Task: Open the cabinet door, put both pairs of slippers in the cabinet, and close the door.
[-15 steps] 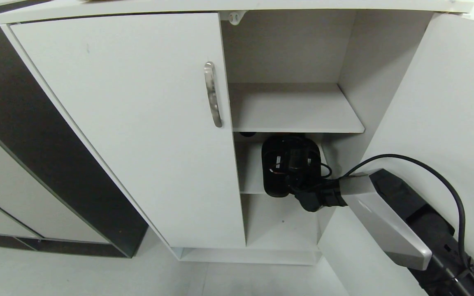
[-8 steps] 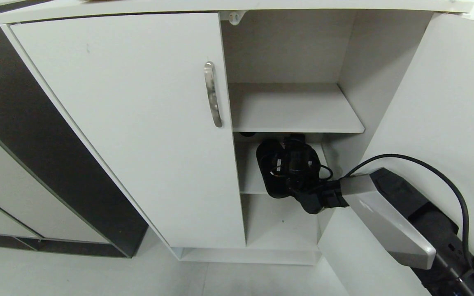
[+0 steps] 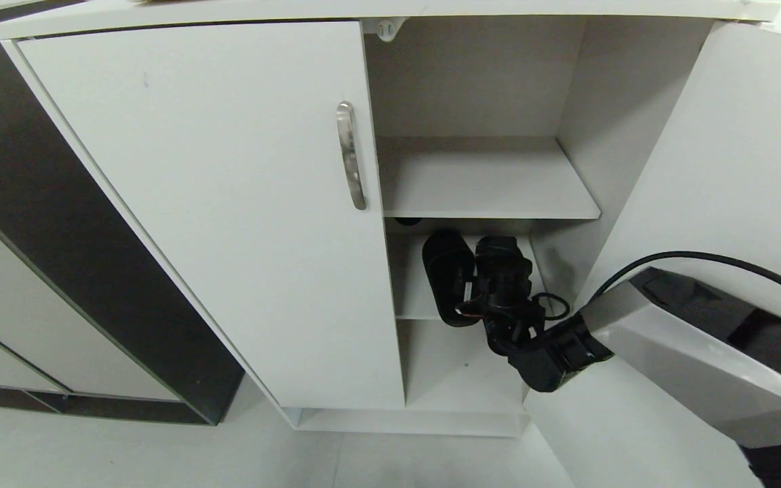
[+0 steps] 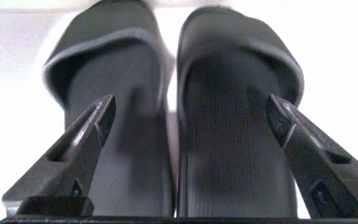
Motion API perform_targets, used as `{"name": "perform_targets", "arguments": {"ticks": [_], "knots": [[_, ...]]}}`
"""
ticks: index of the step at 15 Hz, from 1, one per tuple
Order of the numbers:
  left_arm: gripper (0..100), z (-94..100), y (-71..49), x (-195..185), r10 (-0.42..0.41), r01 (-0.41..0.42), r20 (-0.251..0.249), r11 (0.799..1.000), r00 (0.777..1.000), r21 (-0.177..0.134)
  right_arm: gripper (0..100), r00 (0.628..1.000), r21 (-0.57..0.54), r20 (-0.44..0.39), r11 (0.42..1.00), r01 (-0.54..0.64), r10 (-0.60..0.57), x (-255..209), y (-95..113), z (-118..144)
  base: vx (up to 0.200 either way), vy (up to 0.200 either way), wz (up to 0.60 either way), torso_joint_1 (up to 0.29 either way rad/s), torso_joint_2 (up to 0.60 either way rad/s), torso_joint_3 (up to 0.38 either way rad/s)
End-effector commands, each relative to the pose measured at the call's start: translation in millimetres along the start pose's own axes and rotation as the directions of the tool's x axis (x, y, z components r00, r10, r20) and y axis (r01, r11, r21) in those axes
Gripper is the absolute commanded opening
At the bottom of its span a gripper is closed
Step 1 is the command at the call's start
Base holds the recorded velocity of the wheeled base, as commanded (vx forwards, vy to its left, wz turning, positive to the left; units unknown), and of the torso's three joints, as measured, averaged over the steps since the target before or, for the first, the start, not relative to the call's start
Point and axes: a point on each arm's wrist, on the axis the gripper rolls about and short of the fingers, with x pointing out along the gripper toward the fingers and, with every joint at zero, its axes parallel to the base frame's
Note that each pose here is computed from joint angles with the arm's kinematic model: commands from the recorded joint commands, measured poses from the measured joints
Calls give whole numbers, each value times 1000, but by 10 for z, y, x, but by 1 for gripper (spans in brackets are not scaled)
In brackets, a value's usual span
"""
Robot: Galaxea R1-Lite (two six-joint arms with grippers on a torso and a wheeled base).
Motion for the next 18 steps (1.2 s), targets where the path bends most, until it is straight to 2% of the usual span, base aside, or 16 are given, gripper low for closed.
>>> {"name": "perform_targets", "arguments": {"ticks": [1, 2, 3, 6, 11, 15, 16, 18], "knots": [[0, 0, 0, 0, 0, 0, 1, 1000, 1000, 0, 100, 998, 22, 30, 998, -57, 56, -451, -21, 212, 0, 0, 0, 0, 0, 0], [0, 1, 0, 1, 0, 0, -1, 1000, 1000, 0, 100, 997, 23, 33, 997, -76, 75, -587, -39, 213, 0, 0, 0, 0, 0, 0], [0, 1, 0, 1, 0, 0, -1, 1000, 1000, 0, 0, 994, 18, 31, 995, -103, 102, -784, -74, 209, 0, 0, 0, 0, 0, 0], [0, 0, 0, 0, 0, 0, 1, 1000, 1000, 0, 0, 989, 10, 26, 989, -147, 146, -1035, -67, 182, 0, 0, 0, 0, 0, 0], [0, 1, 0, 1, -1, 1, -1, 1000, 1000, 0, 0, 986, 9, 28, 986, -164, 163, -1089, -11, 178, 0, 0, 0, 0, 0, 0], [0, 1, 0, 1, -1, 1, -1, 1000, 1000, 0, 0, 983, 1, 31, 984, -180, 180, -1148, 42, 190, -200, 0, 0, 1, 2, 5], [0, 1, 0, 1, -1, 1, -1, 1000, 1000, 0, 100, 983, 5, 34, 983, -182, 182, -1155, 45, 201, -200, 0, 0, -7, 2, 7], [0, 1, 0, 1, -3, 3, -1, 1000, 1000, 0, 100, 982, 4, 33, 983, -185, 185, -1171, 55, 202, -200, 0, 0, 0, 7, 5]]}}
